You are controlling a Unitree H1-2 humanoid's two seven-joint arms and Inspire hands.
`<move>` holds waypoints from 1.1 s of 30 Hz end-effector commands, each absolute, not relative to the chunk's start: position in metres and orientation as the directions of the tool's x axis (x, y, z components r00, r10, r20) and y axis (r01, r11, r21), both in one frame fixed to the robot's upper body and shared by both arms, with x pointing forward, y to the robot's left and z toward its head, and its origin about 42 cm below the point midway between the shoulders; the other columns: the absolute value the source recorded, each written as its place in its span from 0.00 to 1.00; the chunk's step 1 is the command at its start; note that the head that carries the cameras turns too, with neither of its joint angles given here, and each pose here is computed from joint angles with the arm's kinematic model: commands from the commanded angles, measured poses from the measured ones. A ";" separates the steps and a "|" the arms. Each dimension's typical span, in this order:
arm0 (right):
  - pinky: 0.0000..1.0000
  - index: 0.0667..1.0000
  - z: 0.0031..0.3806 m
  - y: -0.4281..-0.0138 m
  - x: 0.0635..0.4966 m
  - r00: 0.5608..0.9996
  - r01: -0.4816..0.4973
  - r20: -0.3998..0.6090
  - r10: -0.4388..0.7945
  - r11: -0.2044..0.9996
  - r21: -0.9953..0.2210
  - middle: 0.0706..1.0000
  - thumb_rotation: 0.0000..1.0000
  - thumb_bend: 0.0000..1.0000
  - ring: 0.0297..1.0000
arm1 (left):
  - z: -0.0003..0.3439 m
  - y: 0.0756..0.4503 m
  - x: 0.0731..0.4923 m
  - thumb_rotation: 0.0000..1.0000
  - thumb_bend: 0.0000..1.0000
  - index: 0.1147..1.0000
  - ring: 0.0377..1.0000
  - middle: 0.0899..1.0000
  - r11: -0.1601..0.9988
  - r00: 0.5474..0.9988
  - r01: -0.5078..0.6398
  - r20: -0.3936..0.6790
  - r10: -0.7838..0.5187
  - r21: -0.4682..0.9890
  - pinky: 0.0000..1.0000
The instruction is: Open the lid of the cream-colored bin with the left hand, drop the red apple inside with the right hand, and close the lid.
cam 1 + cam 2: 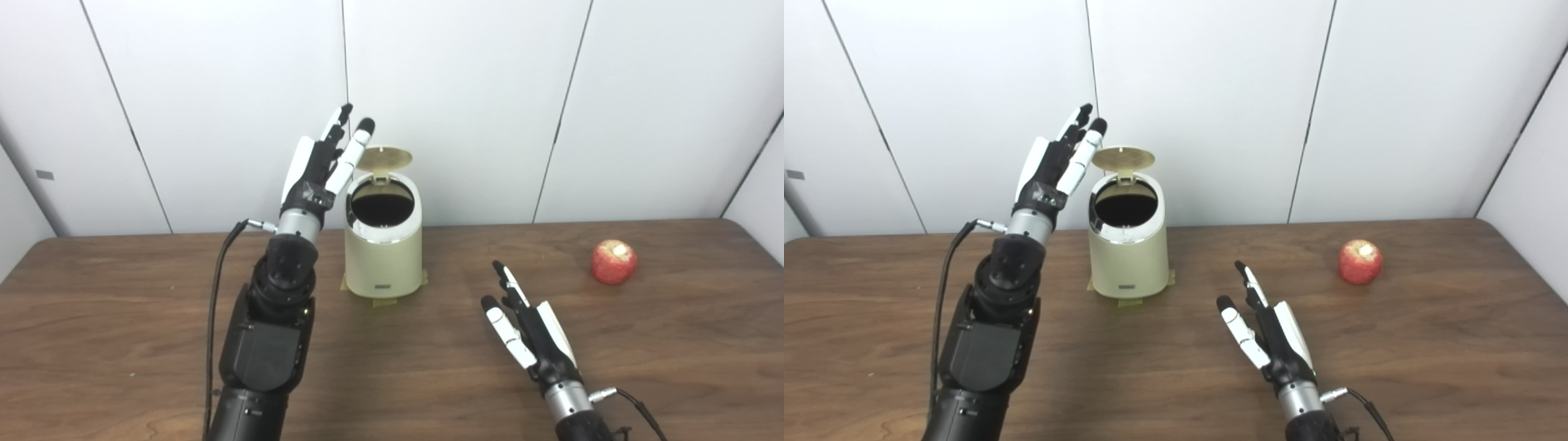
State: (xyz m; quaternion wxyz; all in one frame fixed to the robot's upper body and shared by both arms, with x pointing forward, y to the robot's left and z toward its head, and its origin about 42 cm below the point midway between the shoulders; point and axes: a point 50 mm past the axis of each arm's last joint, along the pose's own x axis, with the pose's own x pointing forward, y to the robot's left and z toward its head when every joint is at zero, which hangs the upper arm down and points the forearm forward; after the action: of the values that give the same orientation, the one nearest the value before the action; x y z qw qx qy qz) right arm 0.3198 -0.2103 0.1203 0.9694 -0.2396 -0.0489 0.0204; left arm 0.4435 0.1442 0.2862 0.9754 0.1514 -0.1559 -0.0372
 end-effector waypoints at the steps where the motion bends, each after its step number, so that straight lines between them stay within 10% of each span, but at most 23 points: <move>1: 0.91 0.98 0.139 -0.207 0.327 0.983 0.006 0.164 0.080 0.883 -0.469 0.98 1.00 0.43 0.96 | 0.285 0.157 0.432 0.84 0.40 0.92 0.92 0.93 0.960 0.922 -0.016 0.376 -0.093 0.278 0.85; 13: 0.88 0.95 0.152 -0.212 0.326 0.969 0.103 0.246 0.017 0.879 -0.466 0.96 0.98 0.41 0.95 | 0.241 0.194 0.367 0.85 0.25 0.83 0.84 0.84 0.996 0.866 -0.069 0.499 0.029 0.061 0.77; 21: 0.79 0.87 0.208 -0.250 0.341 0.892 0.313 0.452 0.017 0.698 -0.644 0.91 0.44 0.68 0.89 | 0.209 0.218 0.312 0.86 0.23 0.83 0.86 0.86 0.994 0.871 -0.110 0.482 0.090 0.015 0.85; 33: 0.65 0.82 0.319 -0.313 0.388 0.979 0.100 0.144 0.141 0.279 -0.955 0.90 0.24 0.92 0.84 | 0.174 0.245 0.267 0.70 0.25 0.79 0.82 0.82 0.995 0.891 -0.058 0.445 0.088 -0.079 0.76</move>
State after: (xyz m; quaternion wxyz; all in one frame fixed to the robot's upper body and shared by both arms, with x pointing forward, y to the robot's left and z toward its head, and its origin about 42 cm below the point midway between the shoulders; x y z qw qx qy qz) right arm 0.3850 -0.3146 0.3003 0.8022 -0.5893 -0.0938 0.0192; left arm 0.2625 0.2467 0.1599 0.9795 -0.0289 -0.1943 0.0449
